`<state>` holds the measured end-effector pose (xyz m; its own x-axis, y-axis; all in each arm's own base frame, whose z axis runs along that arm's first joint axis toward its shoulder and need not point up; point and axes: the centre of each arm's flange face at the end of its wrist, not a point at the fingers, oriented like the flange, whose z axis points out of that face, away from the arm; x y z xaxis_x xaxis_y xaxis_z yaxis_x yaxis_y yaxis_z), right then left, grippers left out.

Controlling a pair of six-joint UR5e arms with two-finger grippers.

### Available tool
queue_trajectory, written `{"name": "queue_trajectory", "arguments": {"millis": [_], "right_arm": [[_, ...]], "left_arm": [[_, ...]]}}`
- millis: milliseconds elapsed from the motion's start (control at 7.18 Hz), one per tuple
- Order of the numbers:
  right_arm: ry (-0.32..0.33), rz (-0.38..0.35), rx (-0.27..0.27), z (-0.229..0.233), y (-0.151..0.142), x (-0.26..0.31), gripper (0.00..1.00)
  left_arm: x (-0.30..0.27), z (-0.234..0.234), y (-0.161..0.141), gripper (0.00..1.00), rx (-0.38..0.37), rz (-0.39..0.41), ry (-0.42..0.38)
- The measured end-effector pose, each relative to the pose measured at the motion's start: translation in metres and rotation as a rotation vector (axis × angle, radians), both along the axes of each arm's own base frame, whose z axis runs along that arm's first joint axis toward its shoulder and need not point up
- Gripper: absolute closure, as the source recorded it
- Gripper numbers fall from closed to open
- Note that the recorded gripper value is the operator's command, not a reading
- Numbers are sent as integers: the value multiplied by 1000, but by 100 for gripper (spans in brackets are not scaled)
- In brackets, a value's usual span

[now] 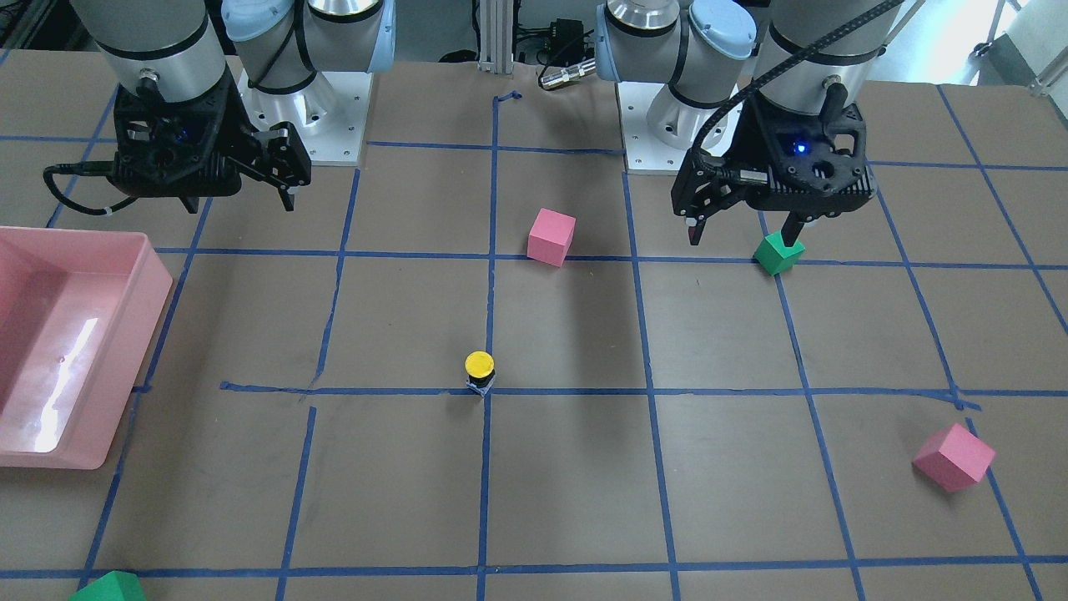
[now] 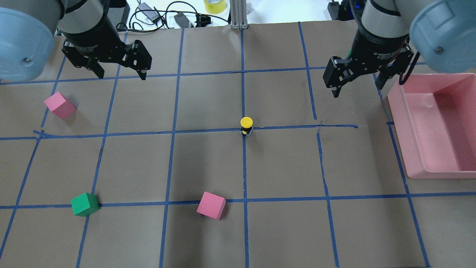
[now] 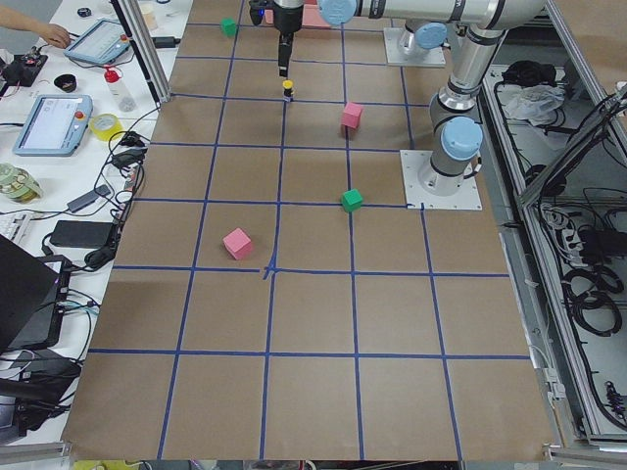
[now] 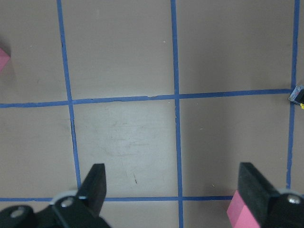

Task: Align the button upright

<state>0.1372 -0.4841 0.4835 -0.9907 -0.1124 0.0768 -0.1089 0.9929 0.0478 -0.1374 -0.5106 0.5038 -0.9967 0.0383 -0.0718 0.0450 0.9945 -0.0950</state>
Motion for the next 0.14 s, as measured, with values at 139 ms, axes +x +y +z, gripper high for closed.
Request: {"name": "queue_trajectory", "arguments": {"millis": [139], "right_arm": [[0,0,1,0,0,0,0]], "left_arm": [[0,0,0,0,-1,0,1]]}}
